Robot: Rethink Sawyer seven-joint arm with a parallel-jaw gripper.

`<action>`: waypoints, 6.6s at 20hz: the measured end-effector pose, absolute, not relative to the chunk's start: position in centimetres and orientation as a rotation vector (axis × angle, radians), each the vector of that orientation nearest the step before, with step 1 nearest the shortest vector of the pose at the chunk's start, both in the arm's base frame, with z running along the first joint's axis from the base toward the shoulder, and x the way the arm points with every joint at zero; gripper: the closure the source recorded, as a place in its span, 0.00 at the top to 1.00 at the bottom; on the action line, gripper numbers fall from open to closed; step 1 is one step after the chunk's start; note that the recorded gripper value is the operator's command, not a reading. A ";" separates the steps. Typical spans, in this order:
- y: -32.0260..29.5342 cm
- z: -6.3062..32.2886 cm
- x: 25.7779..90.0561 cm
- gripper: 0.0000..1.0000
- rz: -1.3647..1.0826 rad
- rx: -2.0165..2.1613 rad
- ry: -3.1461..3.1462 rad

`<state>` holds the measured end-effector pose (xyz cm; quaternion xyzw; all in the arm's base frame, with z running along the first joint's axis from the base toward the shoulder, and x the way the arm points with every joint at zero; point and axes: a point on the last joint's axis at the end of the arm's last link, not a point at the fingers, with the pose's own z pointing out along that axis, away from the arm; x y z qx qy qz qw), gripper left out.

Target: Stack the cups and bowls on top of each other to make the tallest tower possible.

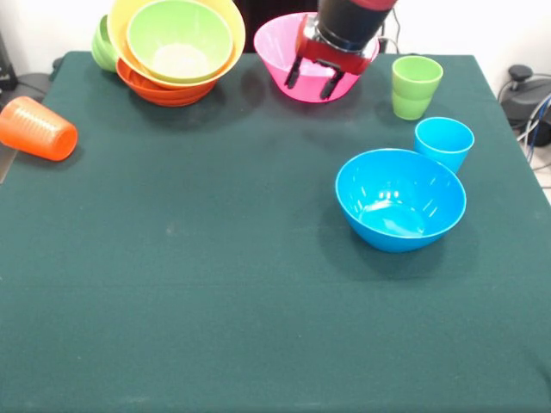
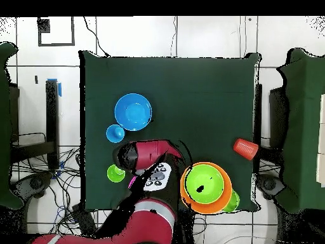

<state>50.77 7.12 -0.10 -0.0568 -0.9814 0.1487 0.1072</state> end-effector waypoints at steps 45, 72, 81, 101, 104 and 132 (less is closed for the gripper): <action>7.6 2.5 58.7 1.00 0.421 -0.363 -2.642; 8.3 -3.3 70.2 1.00 -0.067 -0.815 -3.083; 7.7 -5.4 70.5 1.00 -0.199 -0.867 -3.041; 11.3 -5.4 69.2 0.00 -0.149 -0.719 -3.056; 11.9 -5.4 68.9 0.00 -0.145 -0.701 -3.043; 13.5 -5.2 67.7 0.00 -0.111 -0.640 -3.002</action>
